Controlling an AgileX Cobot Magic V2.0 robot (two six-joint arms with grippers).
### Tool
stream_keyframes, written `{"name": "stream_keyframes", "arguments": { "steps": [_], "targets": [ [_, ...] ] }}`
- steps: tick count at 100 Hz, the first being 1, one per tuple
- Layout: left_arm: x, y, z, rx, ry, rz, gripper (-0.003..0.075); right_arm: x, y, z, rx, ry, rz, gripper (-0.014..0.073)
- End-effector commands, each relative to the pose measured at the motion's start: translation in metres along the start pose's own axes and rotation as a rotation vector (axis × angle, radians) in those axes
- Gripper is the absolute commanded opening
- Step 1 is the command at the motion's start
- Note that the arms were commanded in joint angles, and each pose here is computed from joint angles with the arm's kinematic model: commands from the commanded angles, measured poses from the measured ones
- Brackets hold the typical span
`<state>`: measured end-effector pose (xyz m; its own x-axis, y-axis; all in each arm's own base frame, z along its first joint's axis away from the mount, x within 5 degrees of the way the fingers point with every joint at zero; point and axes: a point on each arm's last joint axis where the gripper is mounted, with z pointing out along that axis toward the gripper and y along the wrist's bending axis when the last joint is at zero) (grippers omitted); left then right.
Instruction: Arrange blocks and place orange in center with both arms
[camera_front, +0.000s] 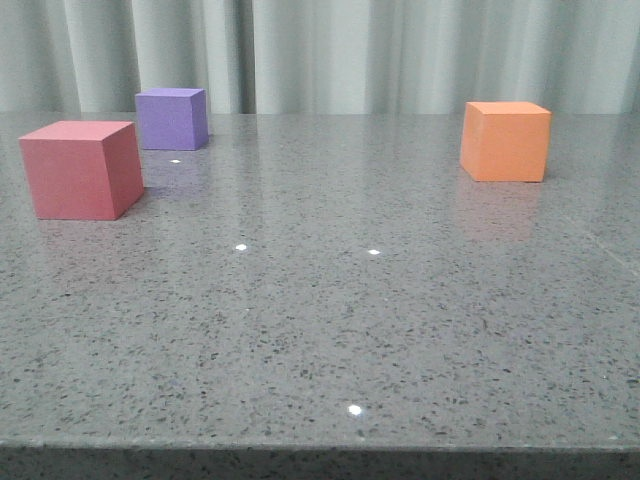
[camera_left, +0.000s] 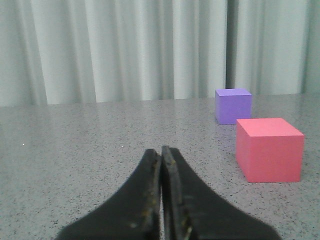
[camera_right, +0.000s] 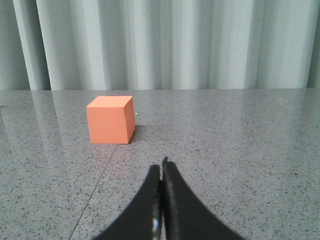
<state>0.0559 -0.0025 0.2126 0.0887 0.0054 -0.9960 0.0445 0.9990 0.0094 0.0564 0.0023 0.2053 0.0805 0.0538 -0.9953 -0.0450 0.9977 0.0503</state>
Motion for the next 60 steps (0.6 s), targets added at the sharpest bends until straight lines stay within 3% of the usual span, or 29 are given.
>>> {"name": "stream_keyframes", "arguments": {
  "steps": [1,31,60],
  "targets": [
    [0.005,-0.001,-0.002,0.004,-0.076,-0.006,-0.002,-0.016,0.001,-0.002,-0.007,-0.124,-0.011,-0.0068],
    [0.005,-0.001,-0.002,0.004,-0.076,-0.006,-0.002,-0.03,0.001,-0.004,-0.01,-0.224,0.015,-0.0068],
    [0.005,-0.001,-0.002,0.004,-0.076,-0.006,-0.002,-0.1,0.006,-0.018,-0.018,-0.154,0.031,-0.0068]
  ]
}}
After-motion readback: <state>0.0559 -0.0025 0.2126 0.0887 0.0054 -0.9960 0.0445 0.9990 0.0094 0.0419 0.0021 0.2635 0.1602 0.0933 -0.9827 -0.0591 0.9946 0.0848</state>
